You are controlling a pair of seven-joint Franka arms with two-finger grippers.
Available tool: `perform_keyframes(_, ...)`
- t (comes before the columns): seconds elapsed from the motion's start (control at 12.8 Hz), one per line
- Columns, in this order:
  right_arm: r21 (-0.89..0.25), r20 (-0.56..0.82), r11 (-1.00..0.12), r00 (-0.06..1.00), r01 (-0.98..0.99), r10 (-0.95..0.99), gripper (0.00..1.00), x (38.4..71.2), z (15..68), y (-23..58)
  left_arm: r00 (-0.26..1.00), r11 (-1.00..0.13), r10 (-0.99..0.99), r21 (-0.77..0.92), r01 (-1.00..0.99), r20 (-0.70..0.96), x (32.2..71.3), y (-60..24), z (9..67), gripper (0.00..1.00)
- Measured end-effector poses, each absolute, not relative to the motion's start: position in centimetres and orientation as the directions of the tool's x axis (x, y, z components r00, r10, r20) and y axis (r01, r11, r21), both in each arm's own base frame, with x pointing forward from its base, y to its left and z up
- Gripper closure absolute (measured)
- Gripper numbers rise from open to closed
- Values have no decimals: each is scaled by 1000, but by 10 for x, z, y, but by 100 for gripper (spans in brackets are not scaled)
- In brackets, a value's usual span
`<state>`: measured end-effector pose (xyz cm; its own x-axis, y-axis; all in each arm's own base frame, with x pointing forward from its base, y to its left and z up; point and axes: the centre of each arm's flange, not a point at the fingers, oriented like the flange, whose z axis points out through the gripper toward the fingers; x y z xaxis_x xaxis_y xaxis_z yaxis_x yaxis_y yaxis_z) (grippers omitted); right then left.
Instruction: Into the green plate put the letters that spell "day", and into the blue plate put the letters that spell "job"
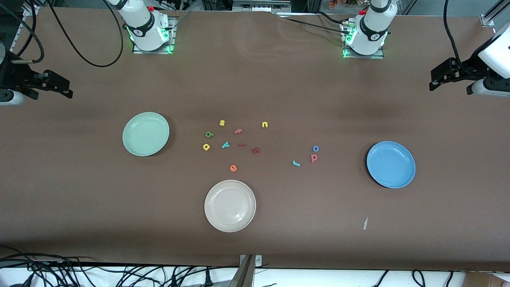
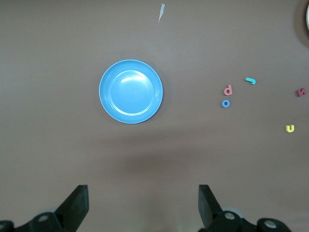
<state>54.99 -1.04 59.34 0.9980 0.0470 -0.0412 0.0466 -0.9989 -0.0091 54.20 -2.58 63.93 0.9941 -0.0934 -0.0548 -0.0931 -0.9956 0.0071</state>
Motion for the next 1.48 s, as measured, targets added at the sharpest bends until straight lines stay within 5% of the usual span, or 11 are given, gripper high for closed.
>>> perform_keyframes(1.48, -10, -43, -999, 998, 46, 47, 0, 550, 593, -10, 993, -995, -102, 7, -102, -59, 541, -30, 639, 0)
